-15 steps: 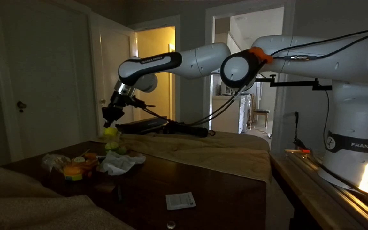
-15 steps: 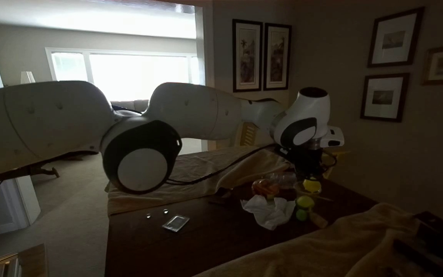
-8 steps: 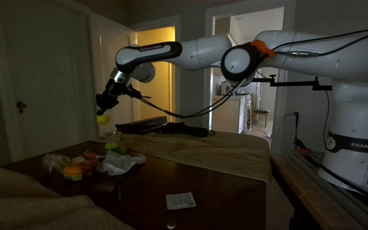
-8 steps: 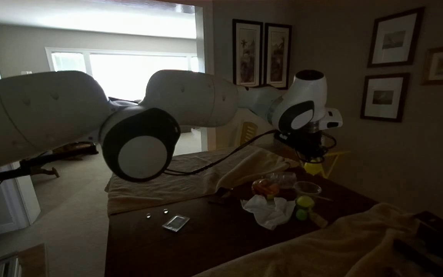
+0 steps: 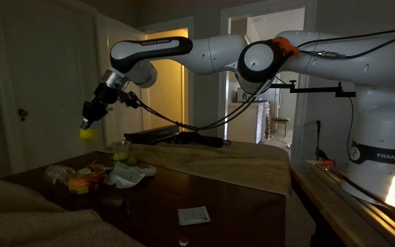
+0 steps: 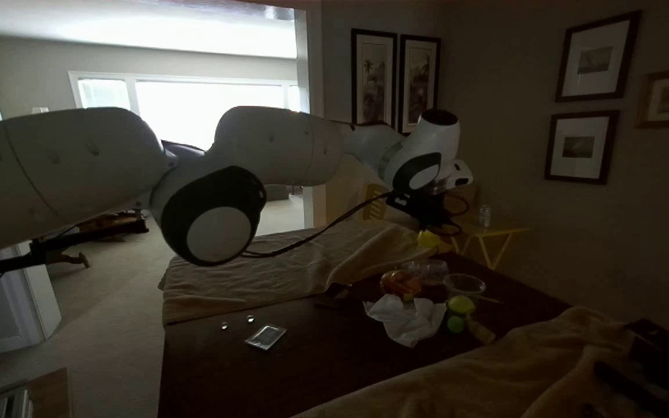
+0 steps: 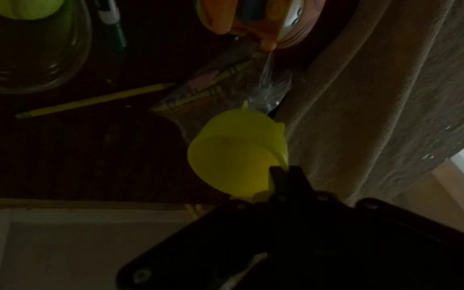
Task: Take the yellow bowl out of the clear cup.
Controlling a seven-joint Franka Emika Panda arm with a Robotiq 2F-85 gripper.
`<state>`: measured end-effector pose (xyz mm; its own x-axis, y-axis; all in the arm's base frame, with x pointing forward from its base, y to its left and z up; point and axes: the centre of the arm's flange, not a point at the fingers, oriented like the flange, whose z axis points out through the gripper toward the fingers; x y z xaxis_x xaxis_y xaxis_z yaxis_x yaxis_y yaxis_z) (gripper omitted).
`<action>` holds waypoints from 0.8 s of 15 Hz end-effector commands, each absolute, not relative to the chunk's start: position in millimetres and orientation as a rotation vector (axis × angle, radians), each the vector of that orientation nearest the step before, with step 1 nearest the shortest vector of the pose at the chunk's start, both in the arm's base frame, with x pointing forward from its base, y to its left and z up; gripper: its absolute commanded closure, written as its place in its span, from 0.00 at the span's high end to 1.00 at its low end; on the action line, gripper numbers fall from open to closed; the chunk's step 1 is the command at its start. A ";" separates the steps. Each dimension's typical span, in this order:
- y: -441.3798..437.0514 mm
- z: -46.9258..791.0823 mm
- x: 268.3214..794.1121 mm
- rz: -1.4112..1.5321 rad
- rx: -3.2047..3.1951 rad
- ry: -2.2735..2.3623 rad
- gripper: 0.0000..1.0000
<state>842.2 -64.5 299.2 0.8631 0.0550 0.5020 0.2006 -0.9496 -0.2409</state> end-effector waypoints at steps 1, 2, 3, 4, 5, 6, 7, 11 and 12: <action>-49.0 276.3 870.9 -0.581 -2.724 -0.390 0.01; -44.3 268.7 869.9 -0.538 -2.727 -0.436 0.01; -40.2 258.9 869.4 -0.493 -2.726 -0.478 0.01; -37.2 249.4 869.2 -0.450 -2.724 -0.518 0.01; -34.1 239.7 868.6 -0.414 -2.726 -0.555 0.01; -31.5 230.5 868.0 -0.377 -2.723 -0.587 0.01; -28.6 221.8 867.0 -0.341 -2.723 -0.618 0.01; -20.7 200.2 863.6 -0.250 -2.722 -0.671 0.31; -20.3 199.8 863.6 -0.245 -2.722 -0.670 0.37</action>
